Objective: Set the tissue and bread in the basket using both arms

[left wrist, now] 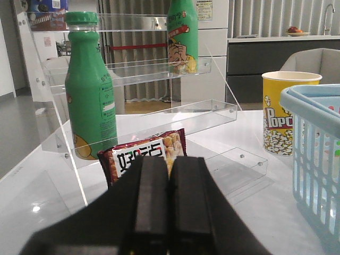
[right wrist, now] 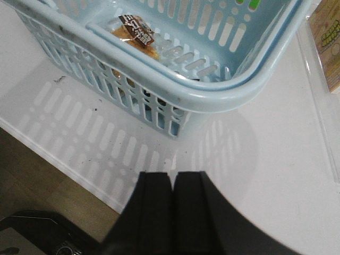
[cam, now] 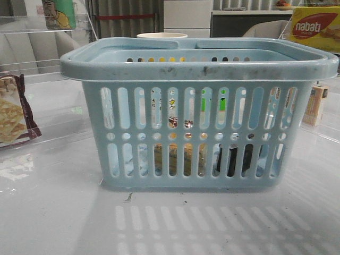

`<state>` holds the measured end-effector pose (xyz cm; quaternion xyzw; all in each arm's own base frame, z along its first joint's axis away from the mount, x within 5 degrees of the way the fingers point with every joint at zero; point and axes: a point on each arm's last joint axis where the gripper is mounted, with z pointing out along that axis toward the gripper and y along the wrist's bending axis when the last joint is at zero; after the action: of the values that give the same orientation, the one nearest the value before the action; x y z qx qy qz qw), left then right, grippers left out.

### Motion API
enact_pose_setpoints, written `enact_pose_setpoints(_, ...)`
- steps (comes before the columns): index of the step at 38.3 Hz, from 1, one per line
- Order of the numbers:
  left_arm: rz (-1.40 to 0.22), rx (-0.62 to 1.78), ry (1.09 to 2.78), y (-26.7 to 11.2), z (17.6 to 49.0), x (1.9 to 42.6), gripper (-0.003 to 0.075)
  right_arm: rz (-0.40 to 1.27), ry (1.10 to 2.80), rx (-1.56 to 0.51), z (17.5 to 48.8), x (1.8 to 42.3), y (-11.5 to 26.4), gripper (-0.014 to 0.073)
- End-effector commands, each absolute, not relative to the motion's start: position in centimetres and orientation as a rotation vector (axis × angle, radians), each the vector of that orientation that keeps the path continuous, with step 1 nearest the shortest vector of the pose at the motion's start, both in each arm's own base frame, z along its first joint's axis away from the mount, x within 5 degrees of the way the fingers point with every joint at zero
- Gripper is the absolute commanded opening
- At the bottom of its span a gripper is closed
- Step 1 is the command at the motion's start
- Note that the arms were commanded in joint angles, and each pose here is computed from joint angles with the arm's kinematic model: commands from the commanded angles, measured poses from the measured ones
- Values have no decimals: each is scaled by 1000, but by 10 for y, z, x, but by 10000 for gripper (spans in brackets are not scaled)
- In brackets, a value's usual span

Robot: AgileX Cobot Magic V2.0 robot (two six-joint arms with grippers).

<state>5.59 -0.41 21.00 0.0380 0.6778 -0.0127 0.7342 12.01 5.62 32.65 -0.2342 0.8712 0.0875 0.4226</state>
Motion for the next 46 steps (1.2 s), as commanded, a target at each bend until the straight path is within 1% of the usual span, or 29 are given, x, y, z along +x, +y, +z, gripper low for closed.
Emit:
enact_pose_setpoints(1, -35, 69, 1378, -4, 220, 53, 91, 220, 2085, -569, 341, 123, 57, 54)
enact_pose_setpoints(8, -35, 69, 1378, -4, 220, 53, 91, 209, 2058, -565, 341, 121, 55, 54)
enact_pose_setpoints(14, -34, 68, 1378, -4, 220, 53, 91, 165, 1893, -436, 337, 109, 39, 54)
enact_pose_setpoints(19, -34, 68, 1378, -4, 220, 53, 91, 93, 1742, -293, 315, 90, 21, 54)
enact_pose_setpoints(24, -34, 68, 1378, -4, 220, 53, 91, 15, 1625, -184, 284, 73, 9, 54)
enact_pose_setpoints(30, -34, 68, 1378, -4, 220, 53, 91, -52, 1542, -107, 244, 62, 2, 54)
enact_pose_setpoints(36, -34, 68, 1378, -4, 220, 53, 91, -51, 1488, -42, 217, 58, 0, 54)
enact_pose_setpoints(39, -34, 68, 1378, -4, 220, 53, 91, -40, 1454, -14, 208, 57, -1, 54)
enact_pose_setpoints(46, -34, 68, 1379, -4, 220, 53, 91, -38, 1438, -15, 209, 55, -1, 54)
